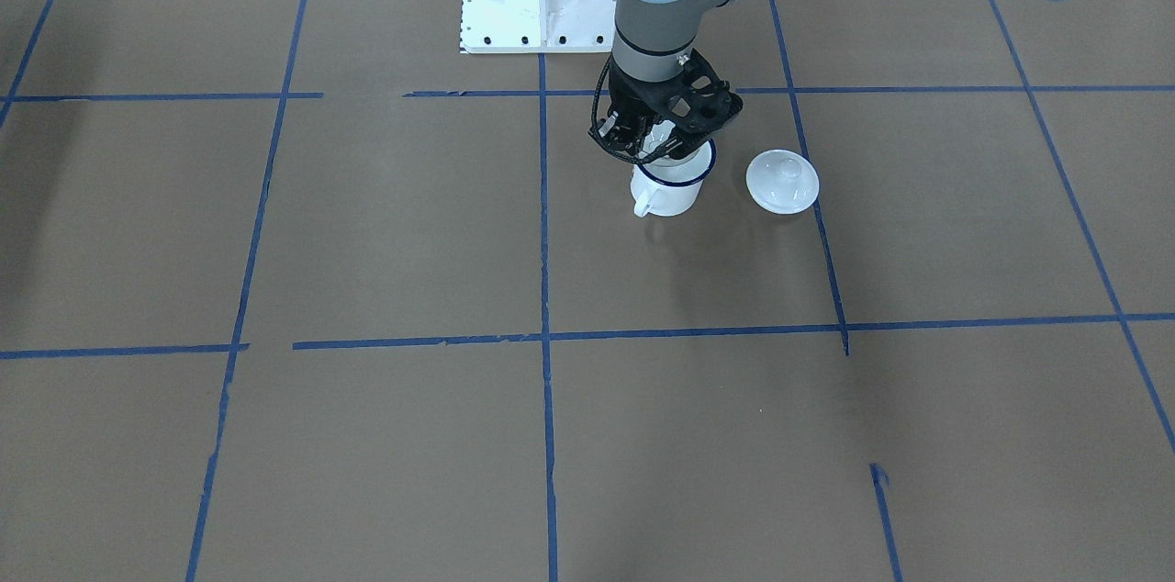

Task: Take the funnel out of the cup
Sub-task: 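Lift the glass funnel out of the mug with the left gripper, then carry the funnel farther from the robot and release it on the table, then move the left gripper down over the white lid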

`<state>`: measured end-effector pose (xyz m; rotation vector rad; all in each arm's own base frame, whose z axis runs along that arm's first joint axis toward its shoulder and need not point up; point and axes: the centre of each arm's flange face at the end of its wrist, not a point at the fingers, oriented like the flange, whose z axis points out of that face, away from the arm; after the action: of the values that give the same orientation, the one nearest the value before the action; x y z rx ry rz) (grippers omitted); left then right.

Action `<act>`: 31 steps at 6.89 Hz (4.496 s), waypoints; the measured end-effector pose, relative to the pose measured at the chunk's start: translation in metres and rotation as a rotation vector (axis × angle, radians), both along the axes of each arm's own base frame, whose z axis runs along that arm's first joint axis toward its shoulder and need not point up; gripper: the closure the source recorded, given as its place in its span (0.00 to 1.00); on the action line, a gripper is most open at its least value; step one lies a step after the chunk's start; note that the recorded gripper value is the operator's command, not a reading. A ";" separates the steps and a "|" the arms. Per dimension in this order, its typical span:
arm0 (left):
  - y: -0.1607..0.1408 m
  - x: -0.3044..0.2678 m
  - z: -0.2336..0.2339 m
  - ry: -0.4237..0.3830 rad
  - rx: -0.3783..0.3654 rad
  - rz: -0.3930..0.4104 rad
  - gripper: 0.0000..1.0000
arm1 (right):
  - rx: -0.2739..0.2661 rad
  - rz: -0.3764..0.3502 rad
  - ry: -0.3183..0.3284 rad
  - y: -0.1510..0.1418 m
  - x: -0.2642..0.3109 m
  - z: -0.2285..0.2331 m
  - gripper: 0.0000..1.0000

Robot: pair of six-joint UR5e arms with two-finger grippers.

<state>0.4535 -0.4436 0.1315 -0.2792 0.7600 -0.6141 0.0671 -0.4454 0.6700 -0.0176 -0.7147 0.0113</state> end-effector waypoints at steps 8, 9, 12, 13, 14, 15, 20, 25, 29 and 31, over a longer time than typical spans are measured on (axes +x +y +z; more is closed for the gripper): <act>-0.211 -0.068 0.123 0.288 0.302 -0.727 1.00 | 0.000 0.000 0.000 0.000 0.000 0.000 0.00; -0.227 -0.062 0.156 0.296 0.326 -0.785 1.00 | 0.000 0.000 0.000 0.000 0.000 0.000 0.00; -0.234 -0.038 0.205 0.334 0.328 -0.820 0.82 | 0.000 0.000 0.000 0.000 0.000 0.000 0.00; -0.230 -0.028 0.210 0.338 0.325 -0.809 0.27 | 0.000 0.000 0.000 0.000 0.000 0.000 0.00; -0.226 -0.022 0.212 0.345 0.326 -0.801 0.12 | 0.000 0.000 0.000 0.000 0.000 0.000 0.00; -0.224 -0.021 0.211 0.351 0.331 -0.794 0.12 | 0.000 0.000 0.000 0.000 0.000 0.000 0.00; -0.134 -0.095 0.159 0.211 0.317 -0.436 0.13 | 0.000 0.000 0.000 0.000 0.000 0.000 0.00; 0.012 -0.110 0.196 0.033 0.211 -0.068 0.13 | -0.001 0.000 0.000 0.000 0.000 0.000 0.00; 0.085 -0.059 0.258 0.067 0.154 0.042 0.14 | 0.000 0.000 0.000 0.000 0.000 0.000 0.00; 0.086 -0.053 0.263 0.031 0.135 0.050 0.19 | 0.000 0.000 0.000 0.000 0.000 0.000 0.00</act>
<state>0.4003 -0.3574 0.3947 -0.1833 0.8179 -0.5095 0.0672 -0.4454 0.6700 -0.0177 -0.7147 0.0113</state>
